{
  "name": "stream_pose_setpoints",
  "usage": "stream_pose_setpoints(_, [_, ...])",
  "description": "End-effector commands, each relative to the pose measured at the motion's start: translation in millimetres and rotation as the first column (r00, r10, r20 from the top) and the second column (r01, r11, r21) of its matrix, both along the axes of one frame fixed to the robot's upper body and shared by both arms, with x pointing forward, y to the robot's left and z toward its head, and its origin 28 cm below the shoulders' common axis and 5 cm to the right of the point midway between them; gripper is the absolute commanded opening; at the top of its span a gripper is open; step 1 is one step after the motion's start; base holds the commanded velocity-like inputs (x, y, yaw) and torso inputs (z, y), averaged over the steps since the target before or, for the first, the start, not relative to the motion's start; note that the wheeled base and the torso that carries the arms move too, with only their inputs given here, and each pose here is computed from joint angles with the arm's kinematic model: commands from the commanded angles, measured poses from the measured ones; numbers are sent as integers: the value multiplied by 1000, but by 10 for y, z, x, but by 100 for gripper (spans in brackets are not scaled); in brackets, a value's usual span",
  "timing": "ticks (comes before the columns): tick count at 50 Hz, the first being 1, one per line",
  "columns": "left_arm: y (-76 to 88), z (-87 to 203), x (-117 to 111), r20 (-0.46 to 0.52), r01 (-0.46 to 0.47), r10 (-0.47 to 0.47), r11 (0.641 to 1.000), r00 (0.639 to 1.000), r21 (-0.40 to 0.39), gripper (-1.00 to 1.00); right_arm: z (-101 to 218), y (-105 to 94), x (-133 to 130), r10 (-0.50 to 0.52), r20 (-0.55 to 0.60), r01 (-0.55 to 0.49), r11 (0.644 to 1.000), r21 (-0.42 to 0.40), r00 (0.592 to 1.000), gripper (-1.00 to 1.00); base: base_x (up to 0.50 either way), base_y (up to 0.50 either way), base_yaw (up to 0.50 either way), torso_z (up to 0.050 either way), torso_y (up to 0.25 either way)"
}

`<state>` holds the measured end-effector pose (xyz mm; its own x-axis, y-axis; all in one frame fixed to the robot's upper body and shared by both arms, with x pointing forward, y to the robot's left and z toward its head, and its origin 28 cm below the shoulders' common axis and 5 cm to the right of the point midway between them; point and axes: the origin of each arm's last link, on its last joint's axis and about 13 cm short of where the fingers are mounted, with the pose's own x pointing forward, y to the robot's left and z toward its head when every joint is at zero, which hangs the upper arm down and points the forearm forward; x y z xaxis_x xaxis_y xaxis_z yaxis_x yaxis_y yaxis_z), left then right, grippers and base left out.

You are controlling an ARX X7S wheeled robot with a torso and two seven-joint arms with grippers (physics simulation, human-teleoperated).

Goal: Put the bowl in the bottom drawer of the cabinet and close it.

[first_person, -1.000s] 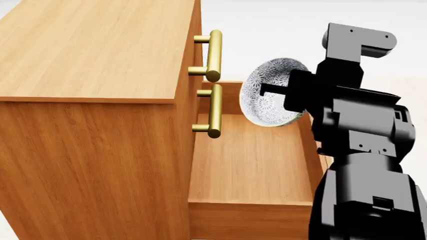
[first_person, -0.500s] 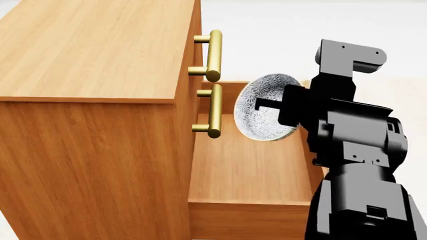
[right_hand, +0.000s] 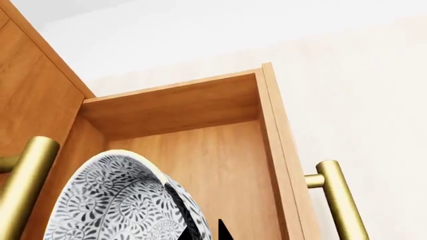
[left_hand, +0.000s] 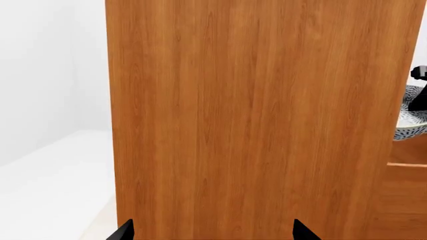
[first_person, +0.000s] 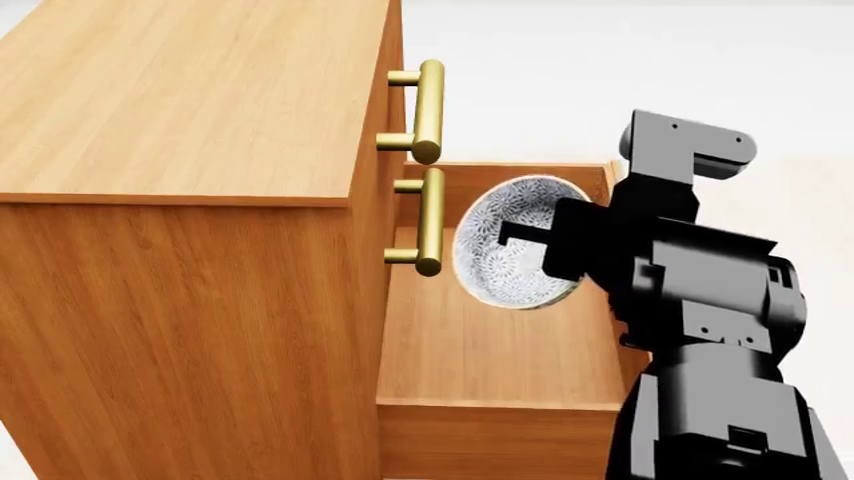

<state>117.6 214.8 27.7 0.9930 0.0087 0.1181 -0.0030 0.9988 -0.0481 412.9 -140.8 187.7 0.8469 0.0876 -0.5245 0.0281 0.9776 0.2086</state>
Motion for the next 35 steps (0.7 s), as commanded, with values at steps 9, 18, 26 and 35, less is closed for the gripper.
stream_pose_setpoints(9, [2, 74, -9, 0, 1, -1, 1000, 1000, 1, 100, -28, 17, -22, 33, -22, -31, 996, 86, 999, -100, 0, 0, 0, 0, 0])
stream_pose_setpoints(18, [-3, -14, -12, 1, 1, -1, 1000, 1000, -1, 100, -64, 35, -32, 39, -31, -35, 992, 120, 999, -100, 0, 0, 0, 0, 0])
stream_pose_setpoints(26, [2, -25, -1, 1, 0, 0, 1000, 1000, 0, 100, -115, 52, -53, 48, -58, -40, 989, 140, 997, -100, 0, 0, 0, 0, 1])
stream_pose_setpoints(35, [3, -17, -15, 2, 0, 0, 1000, 1000, -1, 100, -183, 79, -73, 75, -76, -63, 985, 160, 994, -100, 0, 0, 0, 0, 0])
